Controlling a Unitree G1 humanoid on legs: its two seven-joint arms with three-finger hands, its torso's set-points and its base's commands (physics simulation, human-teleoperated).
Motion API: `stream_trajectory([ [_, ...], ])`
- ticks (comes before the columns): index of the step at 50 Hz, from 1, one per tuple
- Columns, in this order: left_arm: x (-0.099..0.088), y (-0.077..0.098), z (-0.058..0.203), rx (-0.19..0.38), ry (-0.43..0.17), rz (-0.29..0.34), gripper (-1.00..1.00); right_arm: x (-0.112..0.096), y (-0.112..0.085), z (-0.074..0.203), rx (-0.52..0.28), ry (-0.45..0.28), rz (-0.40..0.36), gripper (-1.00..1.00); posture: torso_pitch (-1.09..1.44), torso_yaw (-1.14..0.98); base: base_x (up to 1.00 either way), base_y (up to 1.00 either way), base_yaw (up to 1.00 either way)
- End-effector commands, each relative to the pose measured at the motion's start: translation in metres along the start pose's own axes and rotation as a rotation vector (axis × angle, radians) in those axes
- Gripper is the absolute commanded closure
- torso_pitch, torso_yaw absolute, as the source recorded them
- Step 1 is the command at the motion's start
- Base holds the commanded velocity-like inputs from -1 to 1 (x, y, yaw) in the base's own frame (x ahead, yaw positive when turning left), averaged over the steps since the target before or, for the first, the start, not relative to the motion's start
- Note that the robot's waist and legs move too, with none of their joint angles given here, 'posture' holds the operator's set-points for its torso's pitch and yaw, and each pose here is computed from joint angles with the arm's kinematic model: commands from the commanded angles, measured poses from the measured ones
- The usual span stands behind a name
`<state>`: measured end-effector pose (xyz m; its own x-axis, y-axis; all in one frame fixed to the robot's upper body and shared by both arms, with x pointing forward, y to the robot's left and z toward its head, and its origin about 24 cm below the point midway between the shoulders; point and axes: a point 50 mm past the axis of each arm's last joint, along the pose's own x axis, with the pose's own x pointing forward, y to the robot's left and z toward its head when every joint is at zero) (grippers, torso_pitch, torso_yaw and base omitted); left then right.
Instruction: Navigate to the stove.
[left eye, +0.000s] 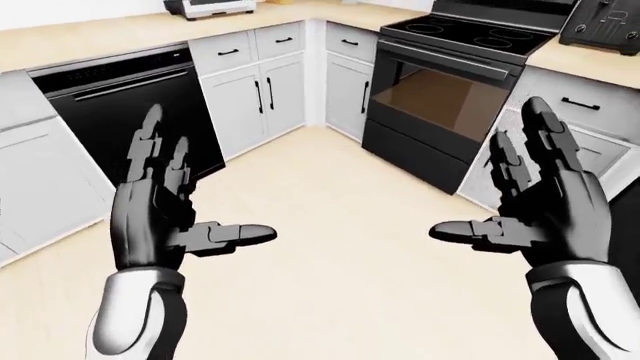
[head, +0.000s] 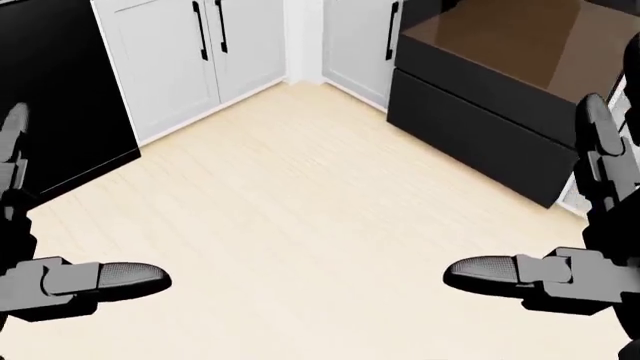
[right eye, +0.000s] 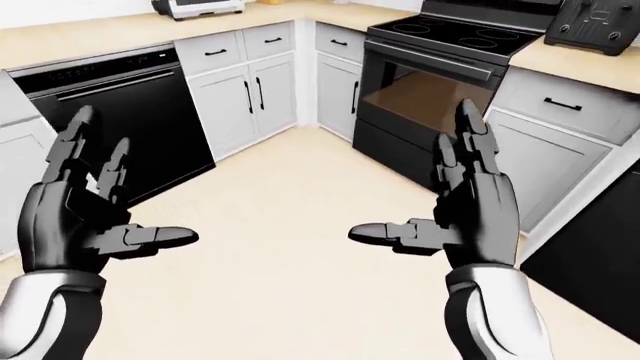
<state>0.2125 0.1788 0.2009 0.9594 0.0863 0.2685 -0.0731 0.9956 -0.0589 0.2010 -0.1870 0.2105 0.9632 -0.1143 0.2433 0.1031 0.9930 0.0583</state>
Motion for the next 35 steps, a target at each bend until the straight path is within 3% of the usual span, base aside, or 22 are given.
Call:
stream_trajectory([
  [1, -0.0012, -0.0002, 0.0121, 0.009, -0.076, -0.004, -1.0, -0.0019, 0.0023, 0.0104, -0.001, -0.071, 0.01, -1.0, 0.0, 0.0, 0.15, 0.0, 0.0],
  [35, 0.0006, -0.0006, 0.01, 0.011, -0.074, -0.004, -1.0, -0.0011, 0.0013, 0.0112, -0.004, -0.072, 0.003, -1.0, 0.0, 0.0, 0.15, 0.0, 0.0],
])
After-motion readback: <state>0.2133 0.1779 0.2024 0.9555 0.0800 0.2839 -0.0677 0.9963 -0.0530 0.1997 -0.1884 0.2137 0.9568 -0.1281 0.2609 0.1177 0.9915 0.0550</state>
